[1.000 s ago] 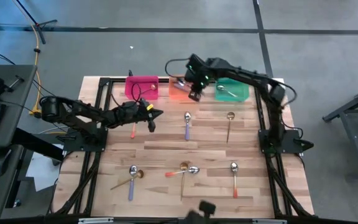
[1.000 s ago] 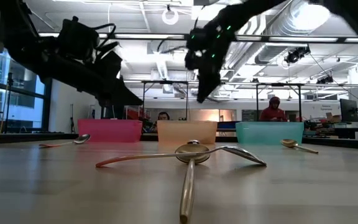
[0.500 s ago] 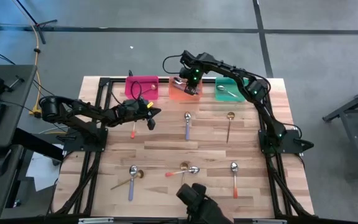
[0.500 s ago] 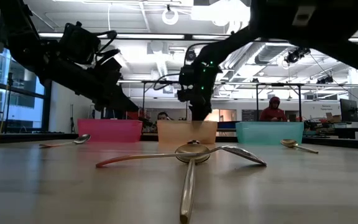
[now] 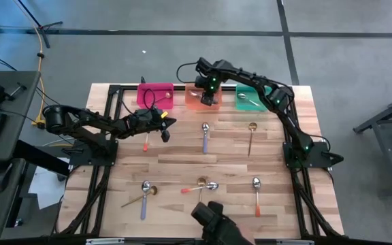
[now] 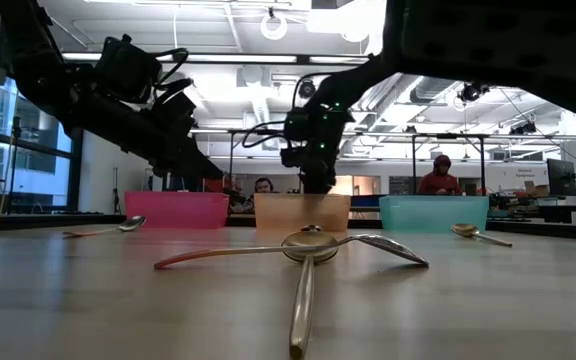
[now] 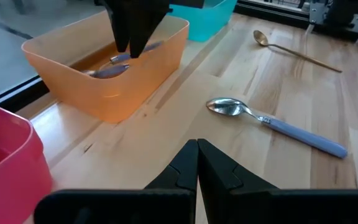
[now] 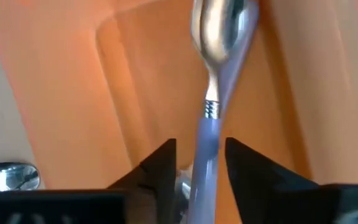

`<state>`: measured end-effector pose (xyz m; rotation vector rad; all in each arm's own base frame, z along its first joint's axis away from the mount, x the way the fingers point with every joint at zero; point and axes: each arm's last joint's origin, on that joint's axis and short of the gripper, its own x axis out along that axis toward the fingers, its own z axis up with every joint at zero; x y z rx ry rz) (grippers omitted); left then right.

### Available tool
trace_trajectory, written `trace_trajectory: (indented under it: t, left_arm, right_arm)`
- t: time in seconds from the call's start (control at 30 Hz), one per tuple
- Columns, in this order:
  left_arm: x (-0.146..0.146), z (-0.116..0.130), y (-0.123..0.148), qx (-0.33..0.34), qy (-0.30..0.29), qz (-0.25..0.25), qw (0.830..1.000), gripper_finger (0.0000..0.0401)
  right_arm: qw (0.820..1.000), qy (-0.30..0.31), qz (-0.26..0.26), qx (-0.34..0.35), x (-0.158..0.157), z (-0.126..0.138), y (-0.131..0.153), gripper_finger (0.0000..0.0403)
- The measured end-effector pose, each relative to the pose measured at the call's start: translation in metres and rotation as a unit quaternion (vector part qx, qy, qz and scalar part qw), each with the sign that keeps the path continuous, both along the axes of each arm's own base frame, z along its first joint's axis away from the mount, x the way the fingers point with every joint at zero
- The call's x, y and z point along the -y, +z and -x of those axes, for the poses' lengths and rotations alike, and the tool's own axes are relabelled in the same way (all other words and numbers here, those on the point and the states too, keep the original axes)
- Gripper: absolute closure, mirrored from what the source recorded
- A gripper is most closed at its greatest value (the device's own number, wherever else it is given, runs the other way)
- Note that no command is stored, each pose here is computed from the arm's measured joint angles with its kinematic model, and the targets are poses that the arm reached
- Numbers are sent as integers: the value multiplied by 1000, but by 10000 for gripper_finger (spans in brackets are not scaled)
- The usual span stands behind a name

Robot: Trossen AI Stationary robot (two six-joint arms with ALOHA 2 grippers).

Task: Sort silverware by color (type)
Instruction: Put the bottom right light violet spoon into the orange bin, then put the bottom left orange spoon into the green bin

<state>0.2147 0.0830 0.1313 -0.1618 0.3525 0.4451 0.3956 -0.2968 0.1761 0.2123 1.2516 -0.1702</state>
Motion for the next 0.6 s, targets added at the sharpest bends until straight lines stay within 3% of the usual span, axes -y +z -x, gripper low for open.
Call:
trace_trajectory:
  t: [0.1, 0.2, 0.4, 0.5, 0.6]
  left_arm:
    - [0, 0, 0, -7, -1, -14, 1000, 401]
    - [0, 0, 0, -16, -5, -35, 999, 401]
    - [1, 0, 0, -11, -20, -18, 1000, 401]
    - [1, 0, -1, -10, -29, -14, 999, 401]
    - [1, -1, 0, -5, -27, -13, 1000, 401]
  right_arm:
    - [1000, 1, 5, 6, 0, -2, 3, 261]
    - [1000, 7, 25, 8, 2, -2, 14, 268]
    - [998, 37, 52, 15, -4, -5, 57, 341]
    - [996, 47, 35, 60, -8, -6, 67, 389]
    - [991, 34, 25, 125, -8, -7, 63, 395]
